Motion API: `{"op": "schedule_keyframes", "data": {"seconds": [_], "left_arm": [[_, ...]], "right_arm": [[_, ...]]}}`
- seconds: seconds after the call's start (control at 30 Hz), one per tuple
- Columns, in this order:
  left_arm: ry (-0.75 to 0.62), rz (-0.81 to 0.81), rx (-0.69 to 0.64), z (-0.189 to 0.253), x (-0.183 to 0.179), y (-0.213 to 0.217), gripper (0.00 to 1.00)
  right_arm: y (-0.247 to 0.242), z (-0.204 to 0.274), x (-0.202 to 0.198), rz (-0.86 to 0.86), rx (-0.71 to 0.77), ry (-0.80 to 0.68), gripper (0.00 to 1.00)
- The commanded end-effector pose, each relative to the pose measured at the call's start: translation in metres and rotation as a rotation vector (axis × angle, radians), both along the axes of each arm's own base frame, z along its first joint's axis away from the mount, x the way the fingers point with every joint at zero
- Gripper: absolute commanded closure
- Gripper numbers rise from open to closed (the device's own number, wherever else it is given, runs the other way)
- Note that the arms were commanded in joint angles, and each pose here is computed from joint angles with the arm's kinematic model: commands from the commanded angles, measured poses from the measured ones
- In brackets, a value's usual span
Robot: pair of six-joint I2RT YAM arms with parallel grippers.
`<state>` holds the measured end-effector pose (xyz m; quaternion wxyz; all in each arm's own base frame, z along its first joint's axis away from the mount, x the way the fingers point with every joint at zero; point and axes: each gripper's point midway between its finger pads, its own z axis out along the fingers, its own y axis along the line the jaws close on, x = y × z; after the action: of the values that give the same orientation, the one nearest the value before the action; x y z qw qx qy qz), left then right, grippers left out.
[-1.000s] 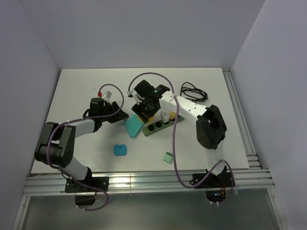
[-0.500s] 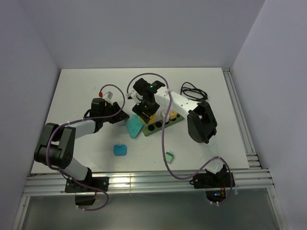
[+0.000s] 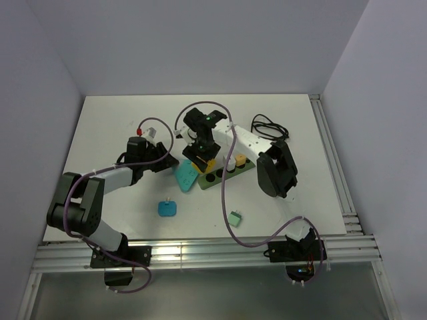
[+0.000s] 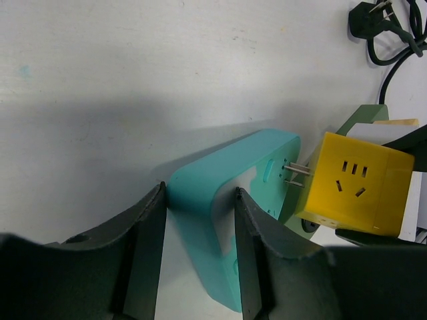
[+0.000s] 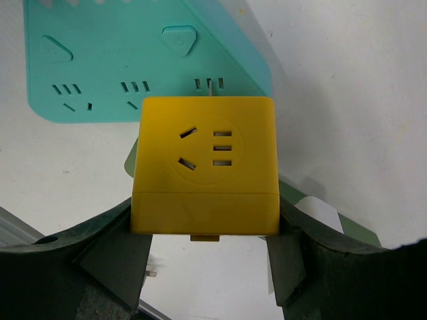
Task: Insert the plug
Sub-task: Insert the plug into the socket.
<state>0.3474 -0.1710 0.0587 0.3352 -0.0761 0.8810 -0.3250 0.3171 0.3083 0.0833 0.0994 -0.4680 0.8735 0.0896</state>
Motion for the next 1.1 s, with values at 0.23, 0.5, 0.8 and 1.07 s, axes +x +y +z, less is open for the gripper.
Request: {"op": "schedule_keyframes", "data": {"seconds": [0.23, 0.5, 0.8, 1.07], "left_arm": [[0.025, 0.006, 0.129, -0.02, -0.012, 0.014, 0.74], [-0.051, -0.025, 0.177, -0.007, -0.011, 0.001, 0.75], [-0.07, -0.068, 0.197, -0.006, -0.017, -0.014, 0.74], [-0.056, -0.084, 0.191, -0.01, -0.019, -0.018, 0.75]], "right_arm": [[-0.001, -0.013, 0.0, 0.015, -0.042, 0.014, 1.0], [0.0, -0.014, 0.005, 0.03, -0.083, 0.034, 1.0], [0.009, -0.01, 0.015, 0.01, -0.053, 0.002, 1.0], [0.026, -0.007, 0.03, -0.03, 0.021, -0.039, 1.0]]}}
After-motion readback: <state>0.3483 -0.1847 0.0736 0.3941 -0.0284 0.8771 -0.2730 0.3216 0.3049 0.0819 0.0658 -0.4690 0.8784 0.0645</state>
